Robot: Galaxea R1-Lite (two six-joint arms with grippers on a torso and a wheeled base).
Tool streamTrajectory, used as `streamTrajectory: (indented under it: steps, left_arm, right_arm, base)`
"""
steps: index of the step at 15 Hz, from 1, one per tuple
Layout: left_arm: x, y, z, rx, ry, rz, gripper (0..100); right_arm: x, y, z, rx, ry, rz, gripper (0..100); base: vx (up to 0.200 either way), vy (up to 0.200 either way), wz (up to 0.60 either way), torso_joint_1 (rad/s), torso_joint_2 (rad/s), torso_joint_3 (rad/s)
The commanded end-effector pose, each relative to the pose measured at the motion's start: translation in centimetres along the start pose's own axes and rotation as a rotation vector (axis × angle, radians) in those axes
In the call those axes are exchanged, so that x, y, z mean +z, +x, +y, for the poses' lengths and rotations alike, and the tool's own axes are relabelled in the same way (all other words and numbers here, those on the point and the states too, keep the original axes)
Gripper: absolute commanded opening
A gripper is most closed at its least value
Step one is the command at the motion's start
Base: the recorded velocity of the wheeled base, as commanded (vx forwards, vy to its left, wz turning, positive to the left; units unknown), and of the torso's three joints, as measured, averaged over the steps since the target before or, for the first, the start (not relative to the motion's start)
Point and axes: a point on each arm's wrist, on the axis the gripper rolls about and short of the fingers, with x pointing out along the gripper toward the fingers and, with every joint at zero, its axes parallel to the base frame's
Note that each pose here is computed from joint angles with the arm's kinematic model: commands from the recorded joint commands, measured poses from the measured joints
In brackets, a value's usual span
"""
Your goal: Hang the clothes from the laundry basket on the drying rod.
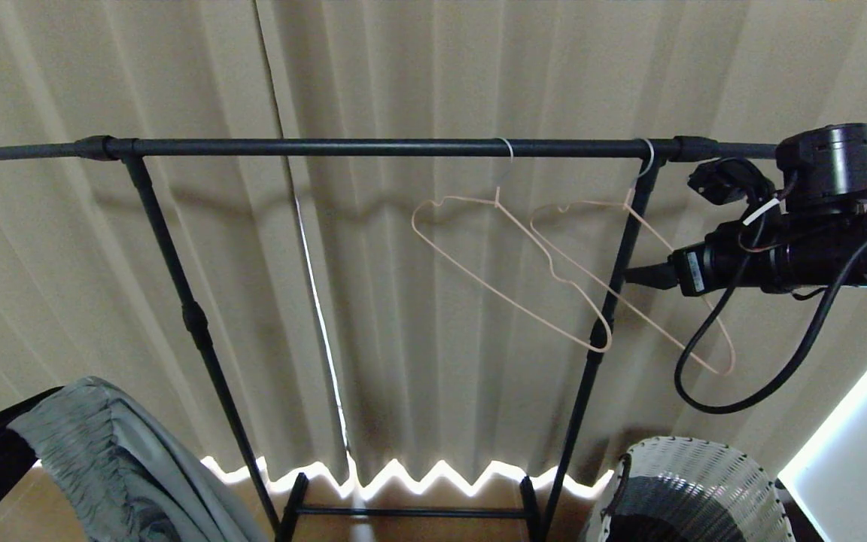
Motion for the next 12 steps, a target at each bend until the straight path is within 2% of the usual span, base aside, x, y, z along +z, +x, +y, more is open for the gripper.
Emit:
streamTrajectory:
  steps: [1, 5, 10, 11, 12]
  left_arm:
    - [-0.01, -0.01, -0.01, -0.001, 0.0, 0.0, 0]
    - [-0.15, 0.02, -0.04, -0.002, 0.001, 0.006, 0]
    - [-0.15, 0.02, -0.05, -0.003, 0.001, 0.005, 0]
    - [-0.15, 0.02, -0.05, -0.003, 0.001, 0.005, 0]
    - [-0.2, 0.02, -0.06, -0.004, 0.001, 0.007, 0]
  right_arm:
    - [-0.51, 0.81, 0.01, 0.003, 0.004, 0.026, 100]
    - [-0.83, 0.76, 0.41, -0.038, -0.004, 0.037, 100]
    - [-0.76, 0.71, 0.51, -0.036, -0.006, 0.032, 100]
    - [-0.73, 0.73, 0.76, -0.03, -0.01, 0.031, 0]
    - [-0.73, 0.7, 0.87, -0.029, -0.012, 0.031, 0]
  base:
    - [0.0, 0.0, 0.0, 0.0, 0.0, 0.0]
    - [0.0, 0.0, 0.0, 0.0, 0.0, 0.0]
    - [0.0, 0.0, 0.0, 0.0, 0.0, 0.0]
    - [0.0, 0.0, 0.0, 0.0, 0.0, 0.0]
    - [0.0, 0.0, 0.0, 0.0, 0.0, 0.0]
